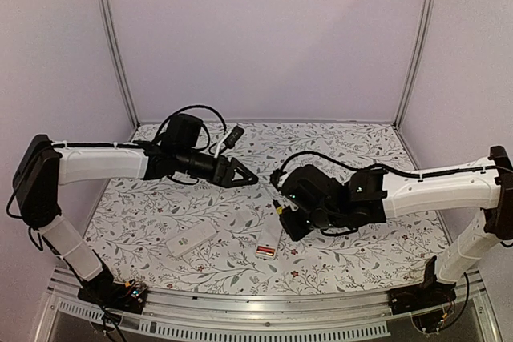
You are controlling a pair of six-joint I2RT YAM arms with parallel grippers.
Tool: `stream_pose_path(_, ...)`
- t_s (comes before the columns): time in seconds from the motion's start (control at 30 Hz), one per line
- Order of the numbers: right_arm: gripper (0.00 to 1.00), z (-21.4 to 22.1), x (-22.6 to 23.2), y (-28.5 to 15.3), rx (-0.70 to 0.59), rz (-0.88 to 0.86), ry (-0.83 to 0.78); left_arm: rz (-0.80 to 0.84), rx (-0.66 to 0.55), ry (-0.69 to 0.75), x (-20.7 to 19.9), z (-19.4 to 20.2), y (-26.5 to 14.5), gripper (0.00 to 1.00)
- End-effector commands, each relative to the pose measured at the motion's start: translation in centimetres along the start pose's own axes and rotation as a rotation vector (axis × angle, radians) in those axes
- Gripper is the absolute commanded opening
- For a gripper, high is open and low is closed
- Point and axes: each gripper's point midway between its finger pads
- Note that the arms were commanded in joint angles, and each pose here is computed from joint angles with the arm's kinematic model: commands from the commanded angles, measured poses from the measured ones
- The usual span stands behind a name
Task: Unload the batteries from the remote control
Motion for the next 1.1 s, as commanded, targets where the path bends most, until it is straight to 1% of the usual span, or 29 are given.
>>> stream_pose_path(0.0, 0.0, -2.1, 0.3, 0.0, -0.065, 0.013, -0.046, 0.077, 0.049, -0.011, -1.0, 1.3, 1.0, 0.68)
stream_pose_path(0.2, 0.0, -3.5, 0.9, 0.0, -0.104, -0.008, -0.069, 0.135, 0.072, -0.037, -1.5, 1.8, 1.4, 0.52)
stream_pose_path(0.3, 0.0, -3.8, 1.2, 0.2, -0.111, -0.012, -0.079, 0.145, 0.083, -0.052, -1.5, 2.1, 1.6, 0.39)
stream_pose_path(0.37, 0.0, -3.9, 1.2, 0.2, -0.117, -0.014, -0.082, 0.151, 0.09, -0.059, -1.5, 2.3, 1.6, 0.36)
stream_pose_path(0.57, 0.0, -4.0, 1.6, 0.3, -0.121, -0.03, -0.096, 0.166, 0.095, -0.067, -1.6, 2.3, 1.7, 0.34)
stream_pose_path(0.6, 0.0, -4.0, 1.7, 0.3, -0.12, -0.036, -0.099, 0.169, 0.097, -0.066, -1.7, 2.4, 1.7, 0.31)
stream_pose_path(0.67, 0.0, -4.1, 1.9, 0.4, -0.128, -0.047, -0.106, 0.178, 0.099, -0.069, -1.8, 2.4, 1.7, 0.21)
stream_pose_path(0.73, 0.0, -4.1, 1.8, 0.4, -0.132, -0.042, -0.108, 0.185, 0.103, -0.073, -1.8, 2.5, 1.7, 0.13)
stream_pose_path(0.87, 0.0, -4.2, 1.6, 0.5, -0.137, -0.028, -0.106, 0.193, 0.107, -0.076, -1.9, 2.6, 1.7, 0.09)
stream_pose_path(0.93, 0.0, -4.3, 1.6, 0.5, -0.137, -0.023, -0.107, 0.199, 0.108, -0.077, -2.0, 2.6, 1.7, 0.01)
stream_pose_path(1.07, 0.01, -4.2, 1.0, 0.6, -0.145, 0.007, -0.067, 0.215, 0.109, -0.073, -2.3, 2.5, 1.6, 0.0)
Point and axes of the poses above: each gripper's point midway between its finger pads, its own y axis out along the fingers, its own x axis along the line the jaws close on, z = x × y, and after that the axes turned 9 degrees about -y, right-handed
